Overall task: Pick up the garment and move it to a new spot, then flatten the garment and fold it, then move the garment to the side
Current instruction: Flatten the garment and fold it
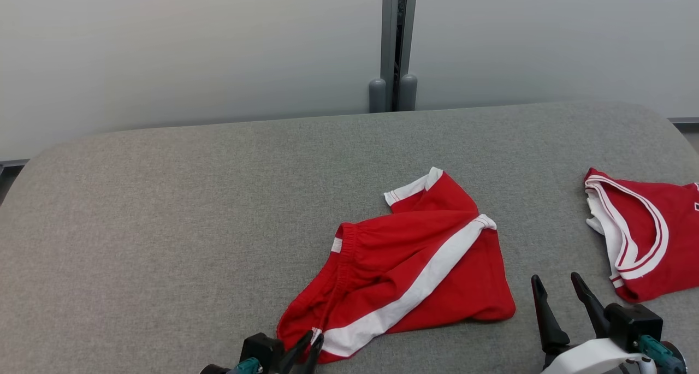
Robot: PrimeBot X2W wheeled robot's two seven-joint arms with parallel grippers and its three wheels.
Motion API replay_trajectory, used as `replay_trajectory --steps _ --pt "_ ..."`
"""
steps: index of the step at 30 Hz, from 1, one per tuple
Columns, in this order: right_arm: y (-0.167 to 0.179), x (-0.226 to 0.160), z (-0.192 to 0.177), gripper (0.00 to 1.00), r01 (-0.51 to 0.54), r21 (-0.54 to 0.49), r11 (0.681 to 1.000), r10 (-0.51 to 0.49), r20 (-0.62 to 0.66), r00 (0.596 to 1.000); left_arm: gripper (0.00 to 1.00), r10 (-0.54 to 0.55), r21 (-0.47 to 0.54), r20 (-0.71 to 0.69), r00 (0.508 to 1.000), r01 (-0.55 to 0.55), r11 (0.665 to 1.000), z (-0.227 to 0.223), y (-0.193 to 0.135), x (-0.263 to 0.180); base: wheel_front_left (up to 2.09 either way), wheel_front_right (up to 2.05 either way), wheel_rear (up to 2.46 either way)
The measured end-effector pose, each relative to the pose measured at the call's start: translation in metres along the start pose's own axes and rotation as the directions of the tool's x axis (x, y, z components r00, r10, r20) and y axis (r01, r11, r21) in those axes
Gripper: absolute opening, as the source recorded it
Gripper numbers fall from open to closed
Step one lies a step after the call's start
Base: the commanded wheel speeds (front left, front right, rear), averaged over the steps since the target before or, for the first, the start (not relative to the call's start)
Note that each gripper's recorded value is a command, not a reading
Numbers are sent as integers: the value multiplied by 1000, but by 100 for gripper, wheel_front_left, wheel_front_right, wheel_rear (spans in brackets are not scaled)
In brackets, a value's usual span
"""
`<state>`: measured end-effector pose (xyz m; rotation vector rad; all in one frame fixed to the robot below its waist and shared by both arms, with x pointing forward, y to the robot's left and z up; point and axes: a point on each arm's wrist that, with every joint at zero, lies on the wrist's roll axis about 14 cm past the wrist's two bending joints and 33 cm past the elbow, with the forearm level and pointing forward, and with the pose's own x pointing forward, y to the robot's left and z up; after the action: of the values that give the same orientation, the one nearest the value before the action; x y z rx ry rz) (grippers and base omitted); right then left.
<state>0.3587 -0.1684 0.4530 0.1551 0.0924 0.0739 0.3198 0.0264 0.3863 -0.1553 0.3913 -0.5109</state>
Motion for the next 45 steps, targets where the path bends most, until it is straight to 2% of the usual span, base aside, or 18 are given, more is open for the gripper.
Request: replay_trajectory --steps 1,4,5,6,7,8,17,22,27,31,34,39,45 --pt "0 0 0 100 1 1 1000 -1 0 1000 17 4 1 -8 1000 -4 1000 -2 1 0 0 0 0" --pt "0 1 -1 100 1 2 1000 -1 -2 1000 22 16 2 -32 999 -16 1000 -9 4 -1 0 0 0" --pt "0 1 -1 100 1 2 1000 -1 -2 1000 21 18 3 -36 999 -18 1000 -10 5 -1 0 0 0" --pt "0 1 0 100 1 3 1000 -1 -1 1000 17 22 2 -40 999 -22 1000 -11 6 -1 0 0 0" --pt "0 2 1 100 0 3 1000 0 1 1000 1 27 2 -47 999 -27 1000 -13 7 -2 0 0 0" --pt "0 3 1 100 0 3 1000 0 3 1000 0 29 2 -51 998 -29 1000 -14 8 -2 0 0 0" --pt "0 4 1 100 2 10 1000 -2 3 1000 0 41 -1 -38 998 -41 999 -9 12 -1 0 0 0" --pt "0 6 3 100 0 13 1000 0 8 1000 0 107 -35 99 989 -104 994 33 28 3 0 0 0" --pt "15 12 4 100 -44 21 999 44 12 999 0 268 -83 274 923 -255 963 83 73 -20 0 0 0" --pt "35 16 2 100 -102 46 994 102 5 995 0 388 -113 299 872 -372 921 84 109 -47 0 0 0" --pt "57 18 -5 100 -162 72 984 163 -15 986 0 438 -123 283 853 -421 899 76 123 -59 0 0 0" --pt "91 20 -9 100 -255 104 961 260 -32 965 0 470 -137 260 844 -450 883 66 134 -67 0 0 0" --pt "110 24 -17 100 -300 139 944 311 -59 949 0 470 -135 246 848 -450 883 60 134 -67 0 0 0"
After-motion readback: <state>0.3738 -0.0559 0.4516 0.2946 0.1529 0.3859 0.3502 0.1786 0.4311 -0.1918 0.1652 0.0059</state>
